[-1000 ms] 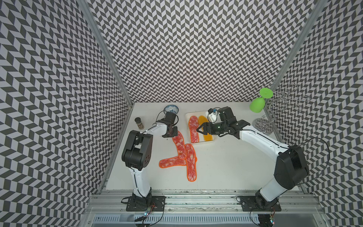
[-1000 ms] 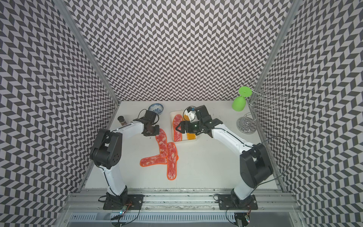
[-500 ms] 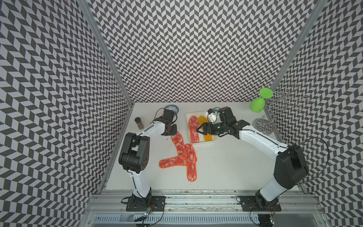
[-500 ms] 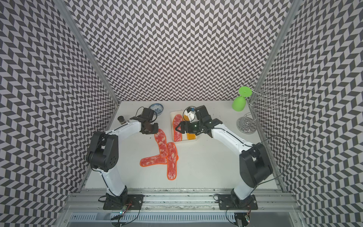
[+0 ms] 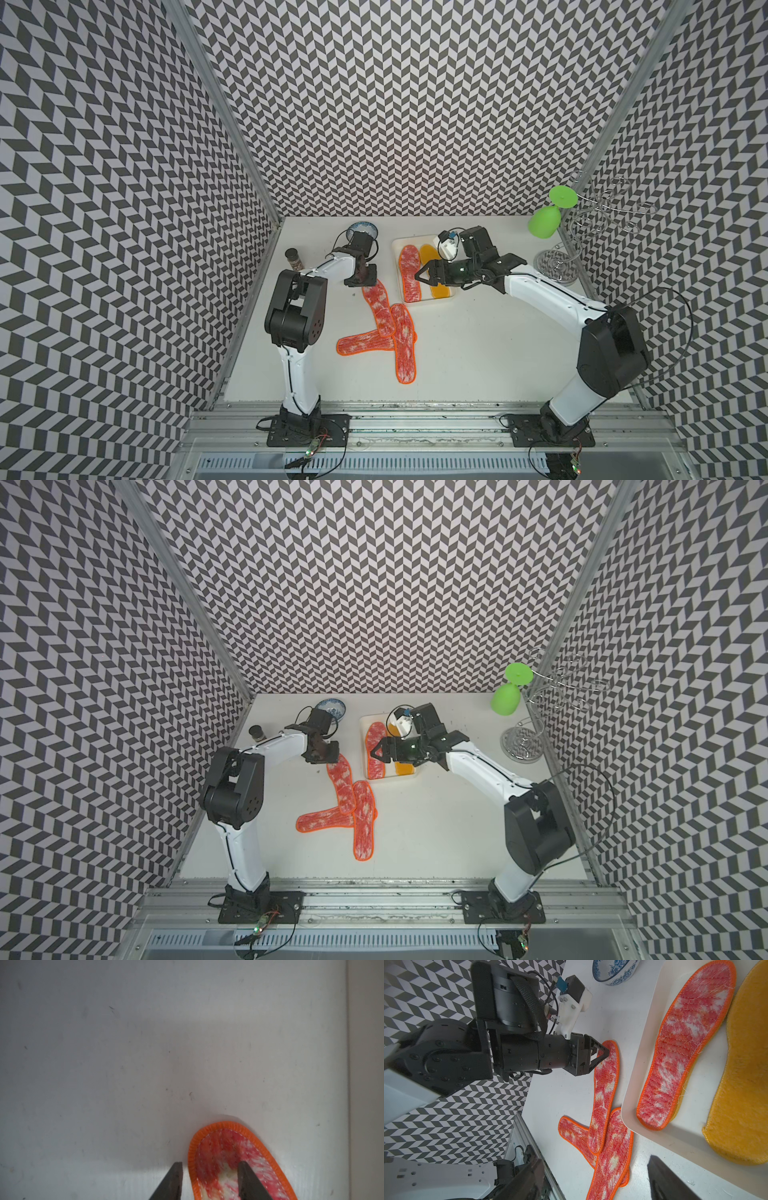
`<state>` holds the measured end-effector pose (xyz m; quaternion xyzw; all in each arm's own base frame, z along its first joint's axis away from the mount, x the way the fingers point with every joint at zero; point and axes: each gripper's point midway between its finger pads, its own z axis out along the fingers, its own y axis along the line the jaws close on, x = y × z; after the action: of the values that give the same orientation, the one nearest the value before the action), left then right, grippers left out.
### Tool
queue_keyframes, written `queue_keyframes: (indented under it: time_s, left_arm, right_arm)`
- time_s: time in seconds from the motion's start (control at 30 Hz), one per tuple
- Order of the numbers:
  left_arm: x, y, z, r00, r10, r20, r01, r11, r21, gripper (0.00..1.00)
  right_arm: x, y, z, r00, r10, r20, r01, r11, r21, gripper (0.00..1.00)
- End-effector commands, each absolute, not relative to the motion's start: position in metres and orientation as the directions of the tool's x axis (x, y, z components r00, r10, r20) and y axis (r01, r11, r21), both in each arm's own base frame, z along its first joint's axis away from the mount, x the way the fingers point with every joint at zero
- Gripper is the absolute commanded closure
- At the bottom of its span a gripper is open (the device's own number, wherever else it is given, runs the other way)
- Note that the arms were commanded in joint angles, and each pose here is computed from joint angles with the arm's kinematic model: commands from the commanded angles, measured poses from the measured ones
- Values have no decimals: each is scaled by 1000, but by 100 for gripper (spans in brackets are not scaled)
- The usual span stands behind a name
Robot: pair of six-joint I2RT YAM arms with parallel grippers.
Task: Put the insoles into the storage box
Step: Pick up the insole from the center of the board.
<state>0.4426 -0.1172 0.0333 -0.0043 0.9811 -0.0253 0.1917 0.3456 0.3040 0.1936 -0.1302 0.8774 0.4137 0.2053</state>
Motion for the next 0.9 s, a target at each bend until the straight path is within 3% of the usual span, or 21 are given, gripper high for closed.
queue_keyframes:
  time_s: [0.0,0.3,0.5,0.87]
  left_arm:
    - [441,-111,24,-937,-5,-349,3,1000,-21,50]
    - [427,-108,-5,-959,28,-282,21,999,29,48]
    - [406,-109,-31,-975,40,-216,31,998,48,57]
    - [386,-105,-51,-984,63,-165,49,995,92,98]
  right_arm:
    - [355,309,203,-861,-56,-506,-433,601,672,20]
    - [353,309,200,-865,-56,-499,-430,596,678,20]
    - [352,310,200,-865,-54,-498,-430,590,683,20]
    - [350,311,199,-870,-48,-491,-425,578,697,20]
